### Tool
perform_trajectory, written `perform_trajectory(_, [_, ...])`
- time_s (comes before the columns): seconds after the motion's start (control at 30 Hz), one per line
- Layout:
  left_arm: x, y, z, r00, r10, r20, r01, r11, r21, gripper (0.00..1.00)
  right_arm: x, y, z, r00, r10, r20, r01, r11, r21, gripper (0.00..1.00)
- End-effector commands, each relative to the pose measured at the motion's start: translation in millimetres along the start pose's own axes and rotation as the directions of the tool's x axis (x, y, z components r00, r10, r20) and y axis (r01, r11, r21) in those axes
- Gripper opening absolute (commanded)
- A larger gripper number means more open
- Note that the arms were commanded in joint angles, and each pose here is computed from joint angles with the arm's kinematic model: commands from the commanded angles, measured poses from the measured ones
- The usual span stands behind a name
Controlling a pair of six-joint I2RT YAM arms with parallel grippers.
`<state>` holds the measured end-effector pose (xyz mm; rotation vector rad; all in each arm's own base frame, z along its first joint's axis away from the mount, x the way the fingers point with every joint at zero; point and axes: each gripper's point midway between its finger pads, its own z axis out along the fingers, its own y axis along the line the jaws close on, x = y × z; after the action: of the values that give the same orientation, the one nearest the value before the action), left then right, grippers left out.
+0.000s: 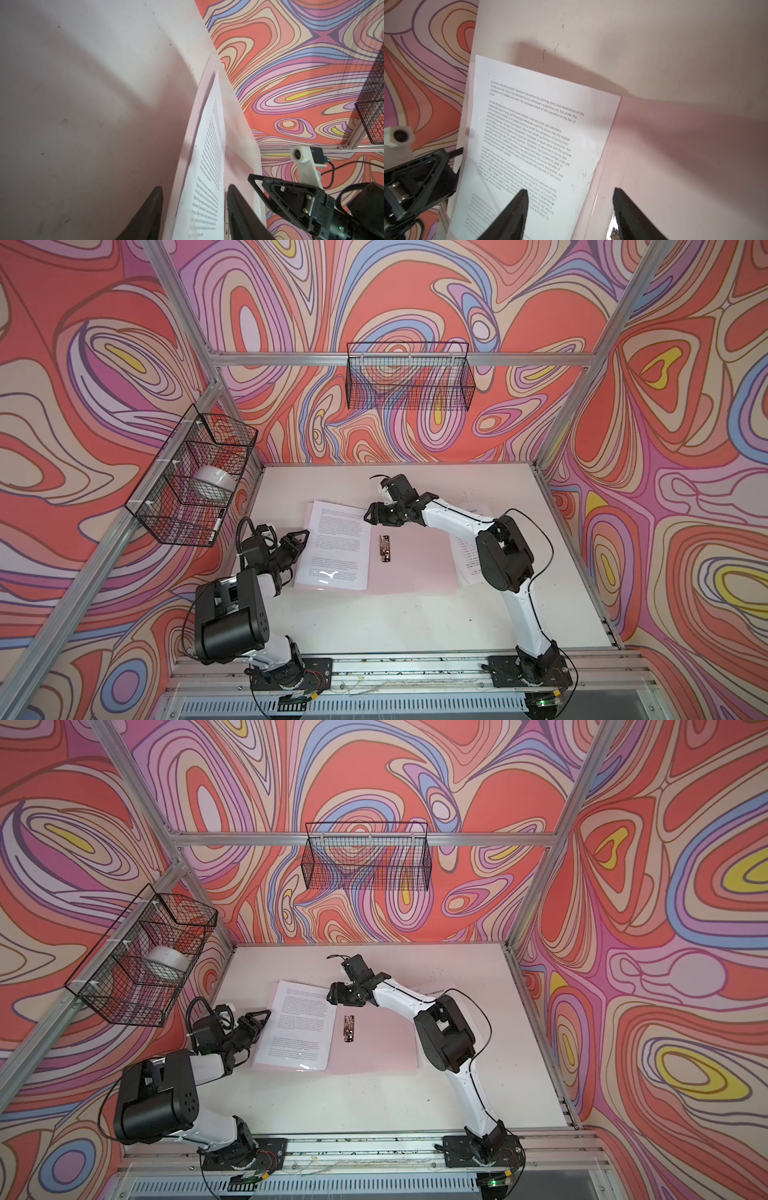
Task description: Put the files into the folder
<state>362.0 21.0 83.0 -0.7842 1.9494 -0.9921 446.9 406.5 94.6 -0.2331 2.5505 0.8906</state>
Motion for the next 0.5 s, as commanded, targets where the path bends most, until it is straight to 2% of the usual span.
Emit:
perform_trajectory(0.0, [-3, -7, 3, 1.0, 0.019, 0.001, -0.019, 0.999, 0.032, 0.5, -11, -9, 11, 0.998, -0.063, -0.004, 0.063, 0.996, 0.065, 0.69])
perform_trajectory(0.2, [-3, -7, 4, 1.0, 0.02, 0.003, -0.02, 0.999, 0.032, 0.5, -16, -33, 35, 0.998, -0.069, -0.004, 0.069, 0.989, 0.134, 0.69])
perform_trajectory(0.47, [-2, -8, 5, 1.0, 0.023, -0.003, -0.023, 0.999, 0.034, 0.5, -18, -43, 51, 0.998, -0.057, 0.0, 0.057, 0.99, 0.127, 0.69])
